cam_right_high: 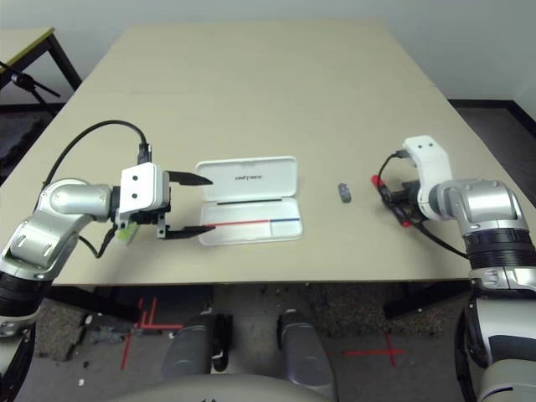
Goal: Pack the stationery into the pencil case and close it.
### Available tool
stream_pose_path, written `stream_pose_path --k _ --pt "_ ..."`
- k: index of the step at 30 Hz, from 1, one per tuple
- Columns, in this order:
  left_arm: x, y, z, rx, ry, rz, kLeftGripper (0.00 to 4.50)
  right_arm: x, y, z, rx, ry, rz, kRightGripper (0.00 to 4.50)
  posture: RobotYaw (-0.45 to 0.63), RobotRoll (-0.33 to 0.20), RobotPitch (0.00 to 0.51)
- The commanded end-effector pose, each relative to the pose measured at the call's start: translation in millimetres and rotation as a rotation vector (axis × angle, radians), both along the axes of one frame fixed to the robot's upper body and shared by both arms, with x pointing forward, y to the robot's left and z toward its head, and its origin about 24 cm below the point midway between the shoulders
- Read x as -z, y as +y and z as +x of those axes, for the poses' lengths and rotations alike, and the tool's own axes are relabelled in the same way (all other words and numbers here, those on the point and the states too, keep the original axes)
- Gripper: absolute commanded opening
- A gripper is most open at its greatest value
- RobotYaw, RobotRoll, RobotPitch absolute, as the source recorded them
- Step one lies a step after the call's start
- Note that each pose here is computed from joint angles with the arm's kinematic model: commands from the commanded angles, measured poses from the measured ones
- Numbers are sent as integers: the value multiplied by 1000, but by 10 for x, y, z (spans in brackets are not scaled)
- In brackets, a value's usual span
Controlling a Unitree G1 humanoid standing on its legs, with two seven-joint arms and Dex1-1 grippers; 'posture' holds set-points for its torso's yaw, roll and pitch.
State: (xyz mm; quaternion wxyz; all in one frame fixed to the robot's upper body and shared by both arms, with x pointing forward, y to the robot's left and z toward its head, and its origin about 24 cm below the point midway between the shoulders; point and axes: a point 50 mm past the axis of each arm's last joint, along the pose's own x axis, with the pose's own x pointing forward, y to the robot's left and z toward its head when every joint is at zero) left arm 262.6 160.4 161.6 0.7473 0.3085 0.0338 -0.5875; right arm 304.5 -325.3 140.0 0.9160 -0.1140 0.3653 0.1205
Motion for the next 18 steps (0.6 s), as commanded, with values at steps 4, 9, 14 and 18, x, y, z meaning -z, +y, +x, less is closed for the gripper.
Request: stream_pose_path --k 4,9,14,18 --pt "-12 -5 -6 10 -9 28 4500 -371 154 -4 -340 -120 -42 475 -23 0 72" --pt "-15 -1 -5 9 -8 34 4500 -483 437 -163 -723 -108 -35 475 -22 0 75" --pt "-8 16 -9 7 -4 42 4500 -566 669 -199 -913 -84 -40 475 -20 0 82" --pt "-2 40 -11 0 -3 42 4500 -623 936 -184 -1050 -65 -41 475 -10 0 91"
